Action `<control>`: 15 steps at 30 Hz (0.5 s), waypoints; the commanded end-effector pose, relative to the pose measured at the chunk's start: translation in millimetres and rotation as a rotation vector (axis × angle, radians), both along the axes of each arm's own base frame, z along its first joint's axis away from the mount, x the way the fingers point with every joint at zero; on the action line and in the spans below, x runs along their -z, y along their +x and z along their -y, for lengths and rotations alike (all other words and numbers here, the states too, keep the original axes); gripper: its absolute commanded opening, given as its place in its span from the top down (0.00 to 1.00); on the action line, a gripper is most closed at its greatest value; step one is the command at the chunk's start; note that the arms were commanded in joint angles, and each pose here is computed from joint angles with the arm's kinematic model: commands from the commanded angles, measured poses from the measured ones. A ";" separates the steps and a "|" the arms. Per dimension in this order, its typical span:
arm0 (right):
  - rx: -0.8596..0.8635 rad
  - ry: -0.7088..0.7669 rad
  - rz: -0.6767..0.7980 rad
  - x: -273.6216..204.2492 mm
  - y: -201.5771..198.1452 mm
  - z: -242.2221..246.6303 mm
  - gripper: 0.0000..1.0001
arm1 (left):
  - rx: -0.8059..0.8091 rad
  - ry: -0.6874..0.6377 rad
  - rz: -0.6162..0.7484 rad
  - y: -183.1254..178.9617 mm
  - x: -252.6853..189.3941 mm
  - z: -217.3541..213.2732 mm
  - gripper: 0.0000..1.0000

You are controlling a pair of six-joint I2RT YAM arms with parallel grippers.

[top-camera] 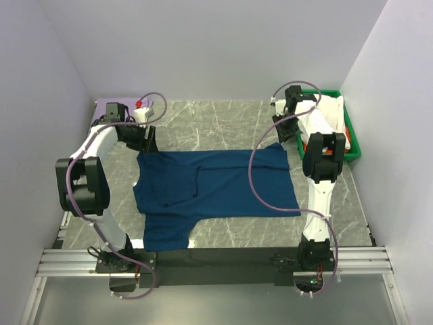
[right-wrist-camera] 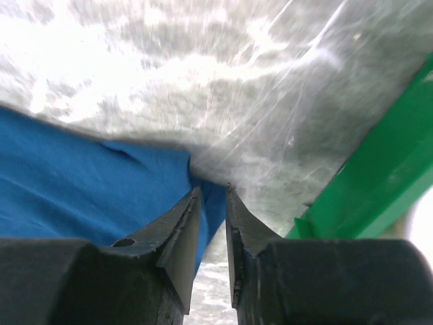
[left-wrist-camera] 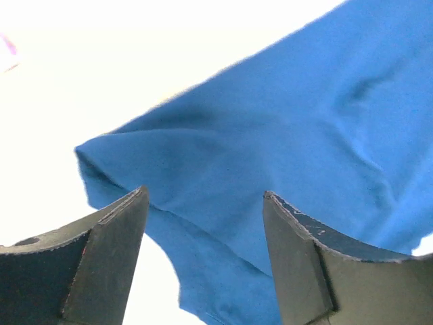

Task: Fold and stack the t-shirts
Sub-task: Fold the tshirt

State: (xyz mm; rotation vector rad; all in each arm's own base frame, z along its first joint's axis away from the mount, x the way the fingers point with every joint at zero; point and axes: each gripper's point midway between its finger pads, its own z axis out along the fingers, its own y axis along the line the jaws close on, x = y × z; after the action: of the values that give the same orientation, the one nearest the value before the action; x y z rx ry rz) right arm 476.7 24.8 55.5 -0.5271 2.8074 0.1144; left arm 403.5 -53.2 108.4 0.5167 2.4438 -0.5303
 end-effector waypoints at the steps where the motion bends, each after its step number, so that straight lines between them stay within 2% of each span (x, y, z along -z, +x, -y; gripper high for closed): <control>1: 0.037 0.051 0.153 -41.5 32.2 -11.4 0.71 | -0.095 0.033 0.033 26.3 1.6 -17.8 0.26; 5: 0.060 0.068 0.087 -30.8 24.8 -14.3 0.69 | -0.172 0.037 0.007 38.1 11.8 -37.6 0.24; 8: 0.065 0.075 0.017 -22.0 3.8 -14.2 0.66 | -0.178 0.022 -0.012 40.6 14.9 -39.5 0.23; 10: 0.069 0.085 0.027 -28.6 -3.1 -13.5 0.64 | -0.166 0.008 -0.039 36.6 21.8 -36.4 0.22; 14: 0.091 0.084 -0.015 -22.6 -22.6 -10.1 0.44 | -0.155 -0.004 -0.043 32.4 25.8 -33.5 0.20; 15: 0.102 0.073 -0.024 -20.8 -25.1 -7.5 0.43 | -0.156 -0.006 -0.048 31.3 28.1 -33.1 0.20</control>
State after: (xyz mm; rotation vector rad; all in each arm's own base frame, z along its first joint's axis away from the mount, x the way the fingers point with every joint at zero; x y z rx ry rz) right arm 455.9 35.4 44.3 -0.4123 2.8806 0.2162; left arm 427.7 -14.8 71.2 0.3089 2.5437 -0.4641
